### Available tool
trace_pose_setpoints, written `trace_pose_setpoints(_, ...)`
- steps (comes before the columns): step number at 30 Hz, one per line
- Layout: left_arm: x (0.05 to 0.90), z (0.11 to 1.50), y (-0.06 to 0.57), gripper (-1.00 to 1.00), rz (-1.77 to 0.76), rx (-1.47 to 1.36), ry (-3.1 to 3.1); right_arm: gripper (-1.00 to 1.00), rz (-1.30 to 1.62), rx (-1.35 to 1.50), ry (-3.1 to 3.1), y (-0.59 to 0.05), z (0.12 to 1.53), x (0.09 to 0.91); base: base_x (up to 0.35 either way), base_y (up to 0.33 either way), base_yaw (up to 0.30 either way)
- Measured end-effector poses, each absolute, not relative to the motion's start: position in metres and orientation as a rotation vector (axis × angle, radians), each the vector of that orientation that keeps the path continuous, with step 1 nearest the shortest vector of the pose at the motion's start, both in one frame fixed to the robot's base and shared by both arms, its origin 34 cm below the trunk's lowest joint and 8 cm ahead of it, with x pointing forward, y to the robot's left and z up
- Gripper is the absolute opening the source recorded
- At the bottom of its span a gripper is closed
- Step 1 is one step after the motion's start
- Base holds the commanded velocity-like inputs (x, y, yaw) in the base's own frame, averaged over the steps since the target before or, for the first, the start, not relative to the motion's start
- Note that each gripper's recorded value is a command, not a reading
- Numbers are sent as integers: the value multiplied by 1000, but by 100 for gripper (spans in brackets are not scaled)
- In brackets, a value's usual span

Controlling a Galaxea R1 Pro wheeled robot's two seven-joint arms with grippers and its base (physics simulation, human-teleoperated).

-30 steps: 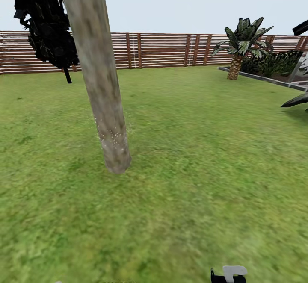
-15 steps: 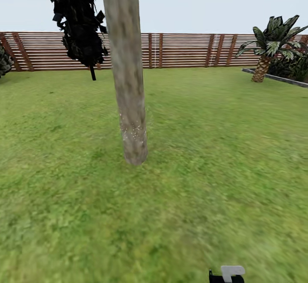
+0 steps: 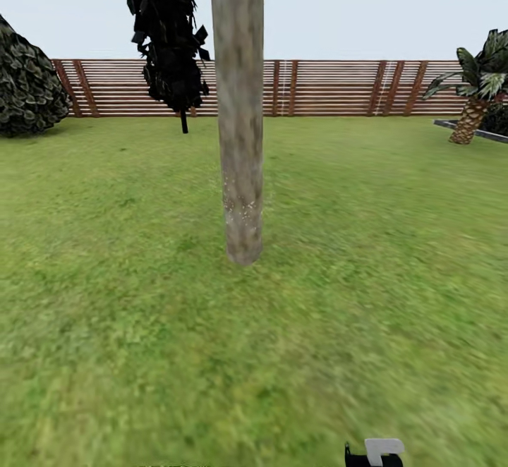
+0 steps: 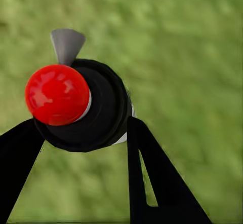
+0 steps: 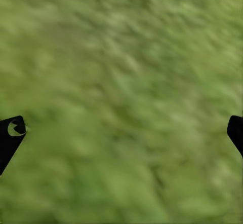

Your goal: In the garden, pick up the pesticide atomizer on the floor and spray pesticide onto both trees until each tree trunk is fully covered.

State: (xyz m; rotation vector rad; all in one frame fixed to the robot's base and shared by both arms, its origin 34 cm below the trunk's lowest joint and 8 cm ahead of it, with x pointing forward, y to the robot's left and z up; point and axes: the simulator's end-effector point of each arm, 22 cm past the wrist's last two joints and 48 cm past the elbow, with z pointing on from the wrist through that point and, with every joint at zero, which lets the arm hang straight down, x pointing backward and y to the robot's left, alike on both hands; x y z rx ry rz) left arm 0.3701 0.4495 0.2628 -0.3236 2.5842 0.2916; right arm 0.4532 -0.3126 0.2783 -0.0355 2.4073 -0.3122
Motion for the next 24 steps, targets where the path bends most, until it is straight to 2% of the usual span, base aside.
trace_pose_setpoints(24,375,266,446,-100,282,-313,2573,100,-313,-33,2399,-313,282,453,0,0,256)
